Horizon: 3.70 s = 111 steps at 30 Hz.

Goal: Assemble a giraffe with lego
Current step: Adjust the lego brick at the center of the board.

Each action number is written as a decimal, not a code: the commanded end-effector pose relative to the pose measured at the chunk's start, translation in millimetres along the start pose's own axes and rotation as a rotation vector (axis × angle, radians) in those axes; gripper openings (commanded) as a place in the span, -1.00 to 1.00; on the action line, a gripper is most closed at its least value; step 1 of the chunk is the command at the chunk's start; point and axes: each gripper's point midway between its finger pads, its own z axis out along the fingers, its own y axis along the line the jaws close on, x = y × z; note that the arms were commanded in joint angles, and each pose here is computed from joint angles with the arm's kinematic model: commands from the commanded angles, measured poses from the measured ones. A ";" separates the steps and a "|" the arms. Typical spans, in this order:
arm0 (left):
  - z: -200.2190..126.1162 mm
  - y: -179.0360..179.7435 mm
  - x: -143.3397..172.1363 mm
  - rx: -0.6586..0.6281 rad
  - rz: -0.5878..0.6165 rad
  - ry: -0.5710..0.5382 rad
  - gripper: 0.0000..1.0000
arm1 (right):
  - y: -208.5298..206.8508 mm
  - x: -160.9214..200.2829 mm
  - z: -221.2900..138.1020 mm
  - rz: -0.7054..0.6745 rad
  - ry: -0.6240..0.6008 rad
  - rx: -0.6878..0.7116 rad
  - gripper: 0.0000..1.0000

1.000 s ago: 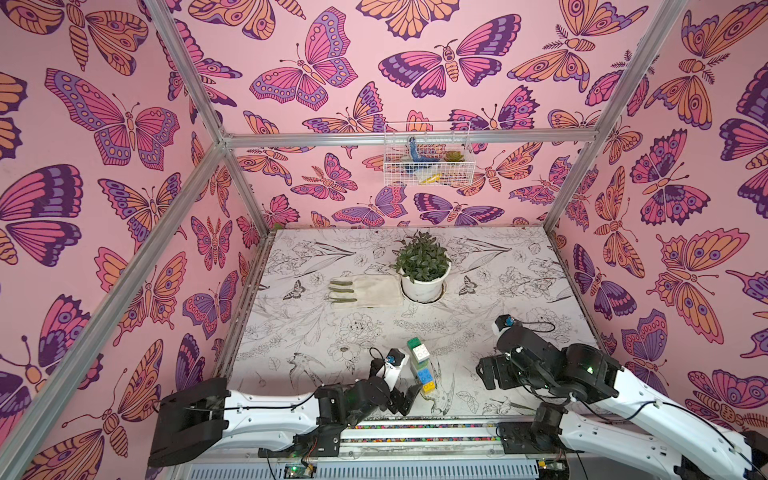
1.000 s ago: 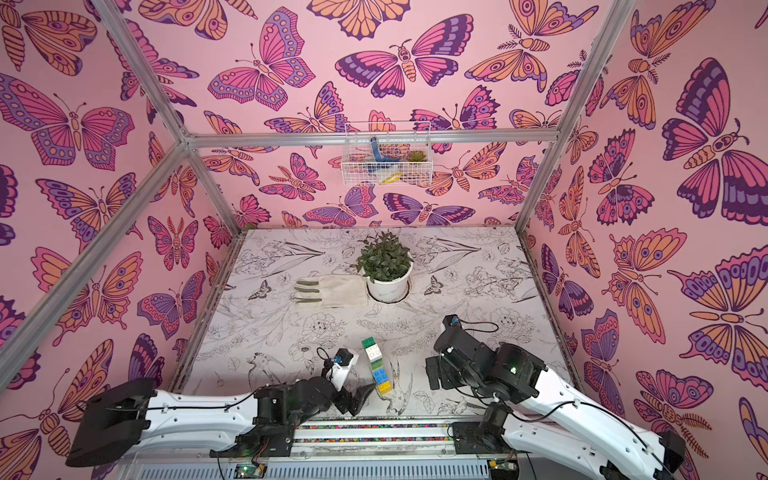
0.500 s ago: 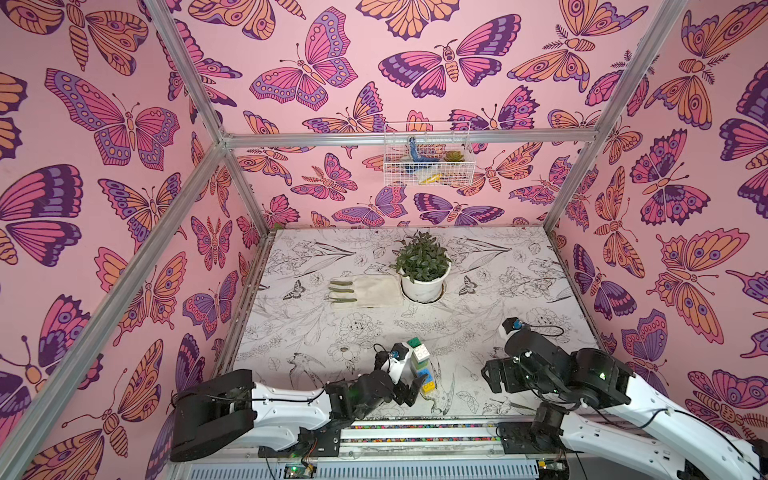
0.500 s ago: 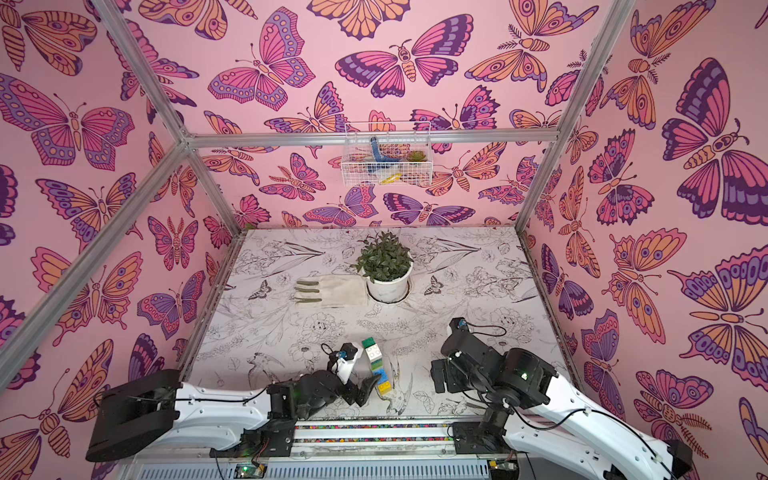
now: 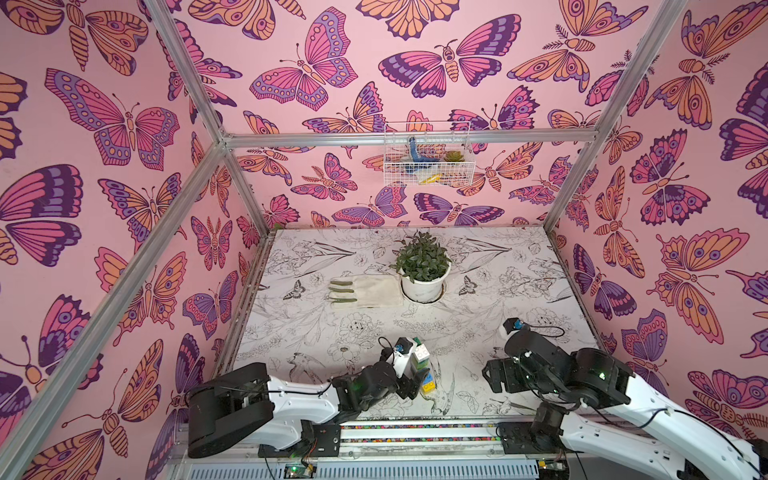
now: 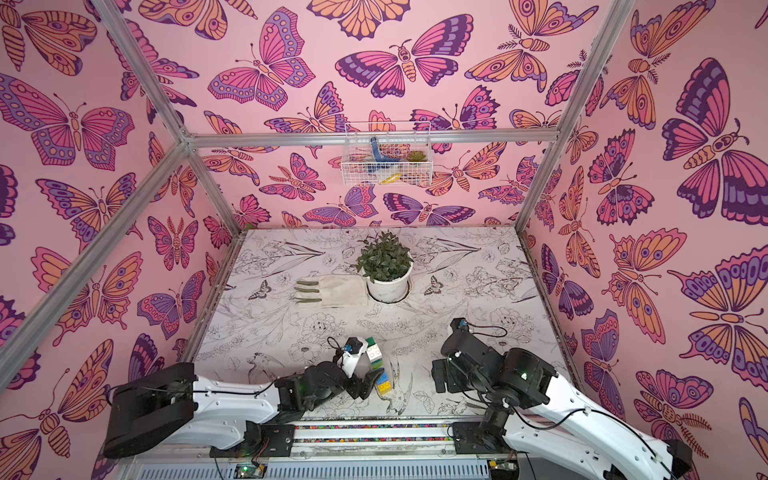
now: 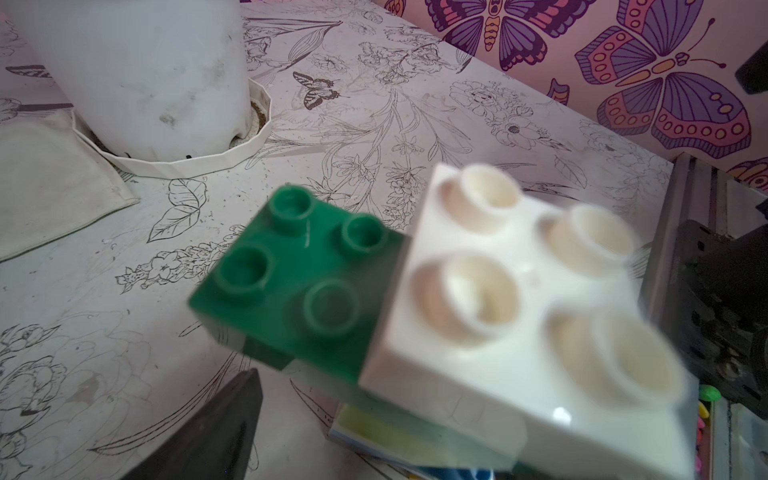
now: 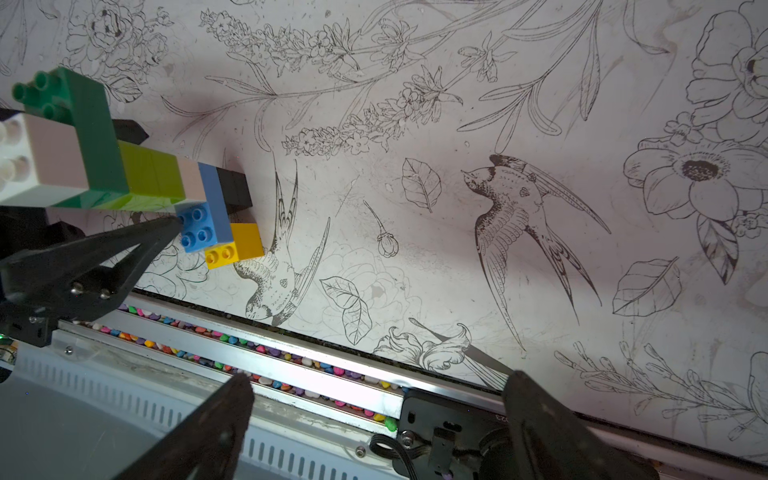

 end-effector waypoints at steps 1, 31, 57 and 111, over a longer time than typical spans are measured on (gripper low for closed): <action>5.0 -5.5 -5.2 0.031 0.009 -0.007 0.59 | -4.1 3.9 -2.3 0.007 0.016 0.012 0.94; -9.1 3.6 -6.5 0.022 -0.039 -0.045 0.33 | -0.5 4.8 2.7 0.016 0.028 0.005 0.88; -9.6 -0.4 -15.5 0.027 -0.038 -0.035 -0.23 | -2.1 2.2 1.9 0.022 0.016 0.016 0.88; -67.9 8.0 23.7 -0.570 -0.658 1.119 -0.43 | 32.1 -135.5 -126.2 -0.405 -0.684 -0.003 0.99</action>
